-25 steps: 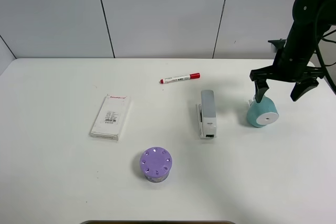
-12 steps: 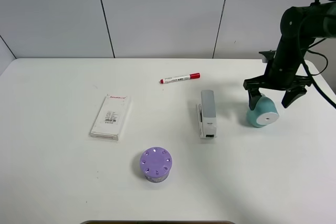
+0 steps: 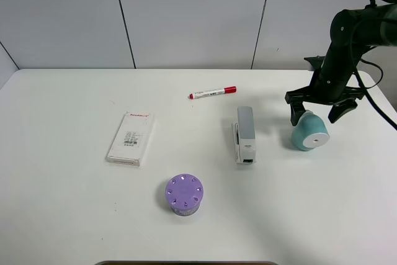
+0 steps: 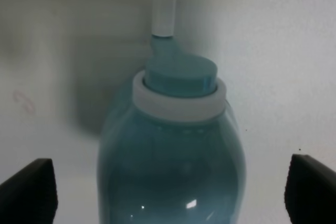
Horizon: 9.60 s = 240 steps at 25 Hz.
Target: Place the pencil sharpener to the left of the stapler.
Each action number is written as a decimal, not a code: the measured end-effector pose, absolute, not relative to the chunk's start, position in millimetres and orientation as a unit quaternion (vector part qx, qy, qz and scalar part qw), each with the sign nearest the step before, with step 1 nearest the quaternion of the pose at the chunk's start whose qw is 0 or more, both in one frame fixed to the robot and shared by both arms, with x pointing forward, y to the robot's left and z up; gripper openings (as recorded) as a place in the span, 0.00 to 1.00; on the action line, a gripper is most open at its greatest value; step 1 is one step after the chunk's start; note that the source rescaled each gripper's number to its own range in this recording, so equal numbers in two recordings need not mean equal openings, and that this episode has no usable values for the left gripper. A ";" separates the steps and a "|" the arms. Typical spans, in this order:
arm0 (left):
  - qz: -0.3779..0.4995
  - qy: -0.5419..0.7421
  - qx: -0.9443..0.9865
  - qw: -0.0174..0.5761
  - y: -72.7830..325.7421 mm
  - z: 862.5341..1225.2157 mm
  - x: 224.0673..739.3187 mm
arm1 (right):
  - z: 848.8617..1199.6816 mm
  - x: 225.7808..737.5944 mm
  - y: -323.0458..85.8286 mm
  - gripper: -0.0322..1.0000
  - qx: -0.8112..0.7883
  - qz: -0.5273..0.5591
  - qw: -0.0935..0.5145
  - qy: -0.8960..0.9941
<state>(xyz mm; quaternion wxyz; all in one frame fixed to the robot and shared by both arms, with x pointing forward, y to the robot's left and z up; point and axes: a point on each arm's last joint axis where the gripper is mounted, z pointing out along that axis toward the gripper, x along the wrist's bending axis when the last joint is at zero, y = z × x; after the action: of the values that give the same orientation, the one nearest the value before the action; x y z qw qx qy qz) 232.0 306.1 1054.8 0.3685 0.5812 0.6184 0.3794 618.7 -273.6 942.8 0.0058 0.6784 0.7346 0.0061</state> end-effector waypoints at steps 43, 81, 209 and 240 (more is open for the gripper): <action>0.379 0.618 0.581 0.369 306.1 1054.8 232.0 | 884.1 621.6 -275.2 0.03 0.674 -0.046 -0.052 0.736; 0.379 0.618 0.581 0.369 306.1 1054.8 232.0 | 971.9 617.8 -274.4 0.03 0.681 0.035 0.018 0.731; 0.379 0.618 0.581 0.369 306.1 1054.8 232.0 | 1037.8 566.7 -47.3 0.70 0.456 0.118 -0.008 0.882; 0.379 0.618 0.581 0.369 306.1 1054.8 232.0 | 1205.5 417.3 -175.2 0.70 0.454 0.288 0.170 0.826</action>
<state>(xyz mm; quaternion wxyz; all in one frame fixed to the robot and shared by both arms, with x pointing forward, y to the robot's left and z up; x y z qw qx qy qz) 232.0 306.1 1054.8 0.3685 0.5812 0.6184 0.3794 417.3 -175.2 1205.5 0.1701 0.4537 0.8262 0.2876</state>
